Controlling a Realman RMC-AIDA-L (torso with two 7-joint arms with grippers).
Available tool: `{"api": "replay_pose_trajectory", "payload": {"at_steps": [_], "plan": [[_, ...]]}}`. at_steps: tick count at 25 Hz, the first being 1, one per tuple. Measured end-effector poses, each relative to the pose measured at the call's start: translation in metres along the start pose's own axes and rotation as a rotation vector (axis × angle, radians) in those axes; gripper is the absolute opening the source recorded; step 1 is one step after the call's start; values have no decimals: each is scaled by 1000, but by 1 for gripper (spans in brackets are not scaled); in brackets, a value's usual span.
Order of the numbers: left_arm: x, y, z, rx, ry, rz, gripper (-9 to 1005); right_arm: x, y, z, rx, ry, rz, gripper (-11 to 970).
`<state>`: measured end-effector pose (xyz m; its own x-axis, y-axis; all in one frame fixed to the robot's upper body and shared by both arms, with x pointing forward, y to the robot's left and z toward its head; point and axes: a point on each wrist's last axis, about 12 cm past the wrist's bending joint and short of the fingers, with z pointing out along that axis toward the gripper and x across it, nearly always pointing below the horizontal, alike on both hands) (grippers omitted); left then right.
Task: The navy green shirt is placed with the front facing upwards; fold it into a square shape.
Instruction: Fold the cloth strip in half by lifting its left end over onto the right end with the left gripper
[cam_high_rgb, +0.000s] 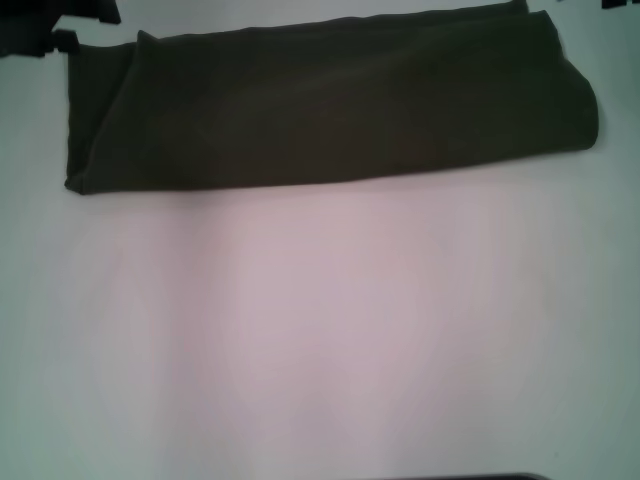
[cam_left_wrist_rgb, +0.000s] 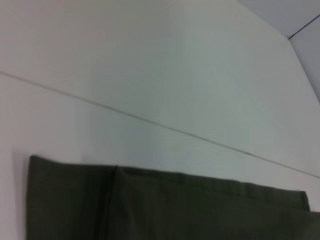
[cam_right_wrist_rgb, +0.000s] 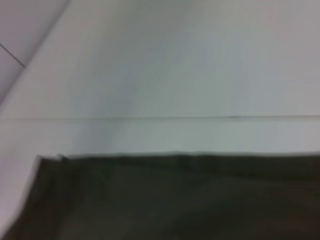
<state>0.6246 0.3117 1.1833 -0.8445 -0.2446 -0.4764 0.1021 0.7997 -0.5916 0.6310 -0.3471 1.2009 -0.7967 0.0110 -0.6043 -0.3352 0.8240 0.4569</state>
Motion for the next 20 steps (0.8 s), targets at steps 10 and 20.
{"api": "replay_pose_trajectory", "payload": {"at_steps": [10,20], "plan": [[20,10,-2,93,-34,-59,690,74,-17,-33,-209,-243,4,930],[42,17,2,190,-83,-41,684,124,-25,-34,-237,-222,32,931]]}}
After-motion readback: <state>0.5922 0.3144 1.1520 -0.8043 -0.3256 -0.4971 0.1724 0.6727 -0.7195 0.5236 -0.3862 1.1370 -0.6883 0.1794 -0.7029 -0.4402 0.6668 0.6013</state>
